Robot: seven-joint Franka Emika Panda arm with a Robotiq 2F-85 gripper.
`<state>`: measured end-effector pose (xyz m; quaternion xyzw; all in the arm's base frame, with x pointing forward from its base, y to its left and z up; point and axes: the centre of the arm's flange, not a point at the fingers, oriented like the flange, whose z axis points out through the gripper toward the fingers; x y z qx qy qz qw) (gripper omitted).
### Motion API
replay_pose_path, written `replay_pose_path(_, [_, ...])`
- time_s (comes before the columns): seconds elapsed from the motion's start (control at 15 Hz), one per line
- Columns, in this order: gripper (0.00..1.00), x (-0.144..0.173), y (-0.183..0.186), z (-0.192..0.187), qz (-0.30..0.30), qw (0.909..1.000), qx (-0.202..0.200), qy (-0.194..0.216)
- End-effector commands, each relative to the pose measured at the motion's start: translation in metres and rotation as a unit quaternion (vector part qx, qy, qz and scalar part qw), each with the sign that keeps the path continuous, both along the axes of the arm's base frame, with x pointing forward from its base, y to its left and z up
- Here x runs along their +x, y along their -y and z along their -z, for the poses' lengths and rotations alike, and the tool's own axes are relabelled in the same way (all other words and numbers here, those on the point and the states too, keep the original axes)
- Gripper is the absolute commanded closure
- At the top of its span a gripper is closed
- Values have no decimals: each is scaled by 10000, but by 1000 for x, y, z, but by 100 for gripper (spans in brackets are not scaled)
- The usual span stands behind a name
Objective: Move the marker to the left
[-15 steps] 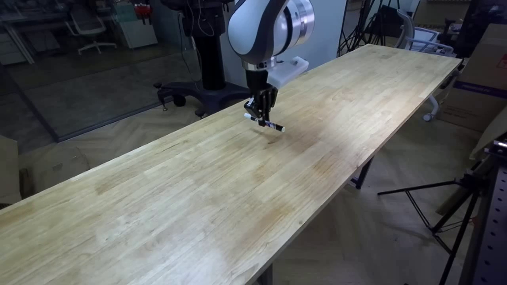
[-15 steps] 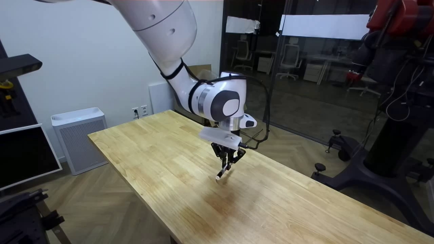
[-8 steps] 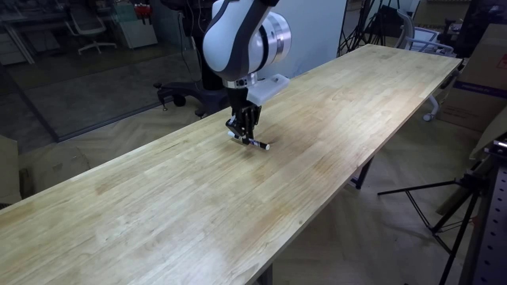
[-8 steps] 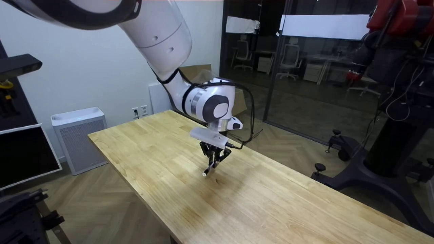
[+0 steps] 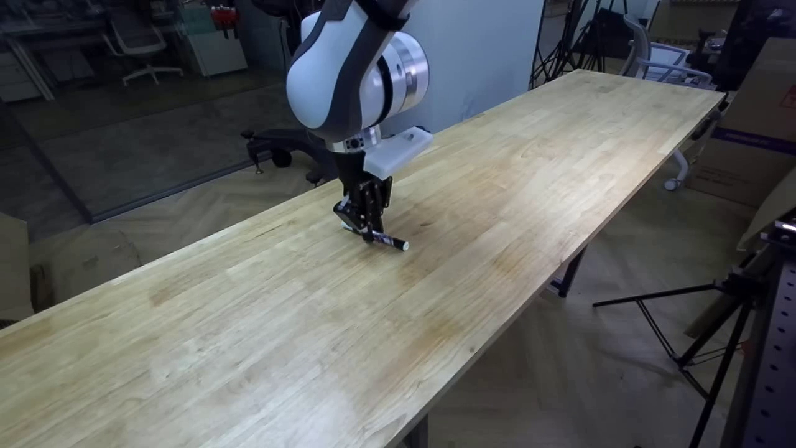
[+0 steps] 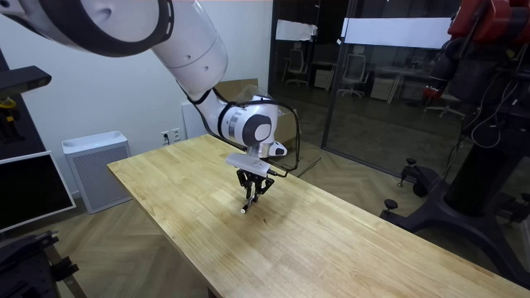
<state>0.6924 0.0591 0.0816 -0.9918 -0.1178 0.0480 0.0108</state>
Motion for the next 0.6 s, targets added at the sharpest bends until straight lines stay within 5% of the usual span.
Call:
replay_pose_path(0.0, [39,13,-5,-6,155,9998,-110,23])
replay_pose_path(0.33, [5,11,-15,-22,282,9992,-223,158])
replay_pose_path(0.53, [0,5,-24,-32,408,9991,-127,73])
